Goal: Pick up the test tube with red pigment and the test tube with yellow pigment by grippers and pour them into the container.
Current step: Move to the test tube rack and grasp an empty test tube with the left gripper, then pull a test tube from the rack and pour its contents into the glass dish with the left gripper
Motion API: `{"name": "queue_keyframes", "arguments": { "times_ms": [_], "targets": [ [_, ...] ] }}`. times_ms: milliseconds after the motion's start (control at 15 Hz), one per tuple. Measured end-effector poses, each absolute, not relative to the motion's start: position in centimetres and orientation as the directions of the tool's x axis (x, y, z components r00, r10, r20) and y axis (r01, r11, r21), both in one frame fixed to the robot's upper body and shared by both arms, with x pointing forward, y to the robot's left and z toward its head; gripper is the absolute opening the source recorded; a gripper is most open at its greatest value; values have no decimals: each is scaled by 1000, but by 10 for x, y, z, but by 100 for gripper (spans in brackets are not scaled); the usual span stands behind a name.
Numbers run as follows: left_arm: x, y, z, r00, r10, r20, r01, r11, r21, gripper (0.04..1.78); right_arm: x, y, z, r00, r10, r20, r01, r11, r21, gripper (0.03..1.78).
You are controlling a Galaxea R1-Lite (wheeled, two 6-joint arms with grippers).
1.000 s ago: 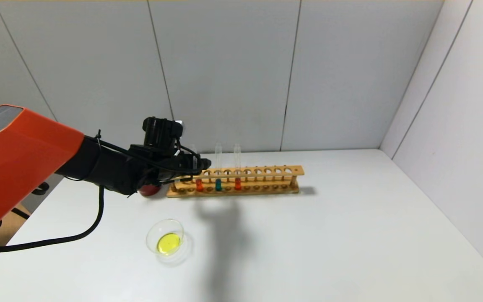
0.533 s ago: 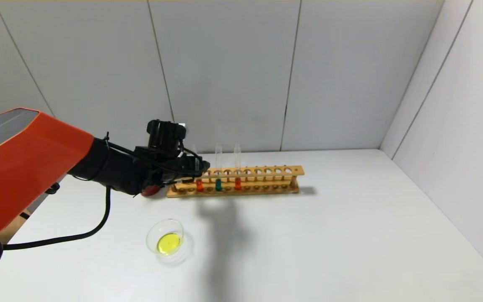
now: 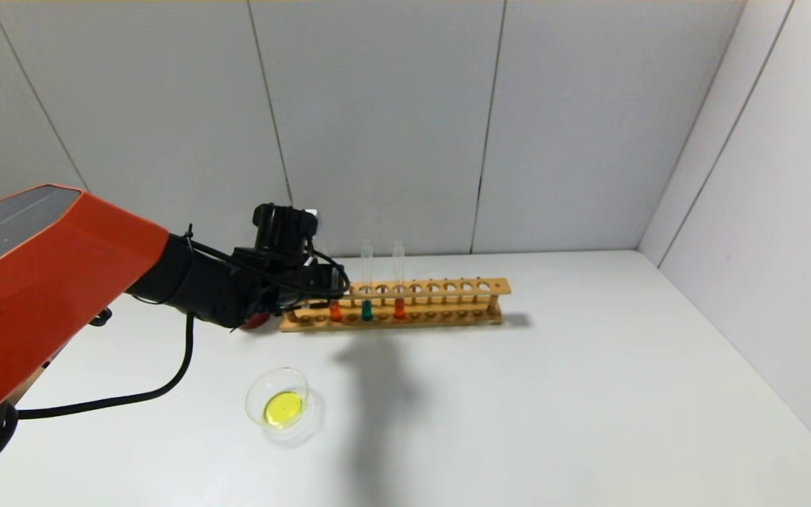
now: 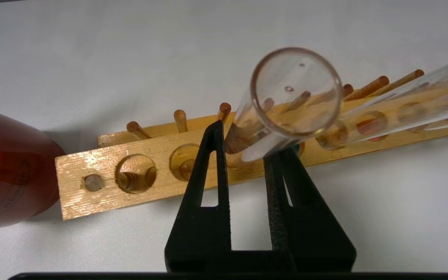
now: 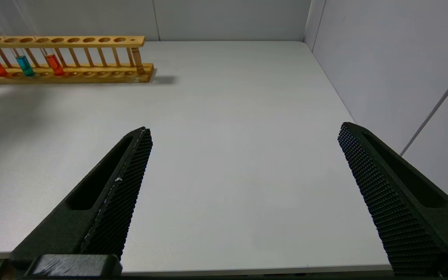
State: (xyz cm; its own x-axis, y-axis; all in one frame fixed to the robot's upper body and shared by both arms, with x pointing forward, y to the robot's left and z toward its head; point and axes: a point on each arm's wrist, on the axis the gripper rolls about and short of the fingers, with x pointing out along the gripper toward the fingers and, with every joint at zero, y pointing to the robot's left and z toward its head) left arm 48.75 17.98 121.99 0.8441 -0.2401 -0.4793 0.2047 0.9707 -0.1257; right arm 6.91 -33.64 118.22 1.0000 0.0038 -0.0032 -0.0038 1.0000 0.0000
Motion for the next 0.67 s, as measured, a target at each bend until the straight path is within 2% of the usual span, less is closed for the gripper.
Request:
{"name": "queue_keyframes", "arguments": {
  "times_ms": [400, 667],
  "targets": [
    [488, 179, 1220, 843, -242, -480, 207, 970, -125, 30, 69, -336, 1182, 1000, 4, -3, -4, 1000, 0, 175],
    [488, 179, 1235, 861, -250, -443, 213, 968, -132, 30, 69, -336, 1182, 1000, 4, -3, -4, 1000, 0, 175]
  ]
}}
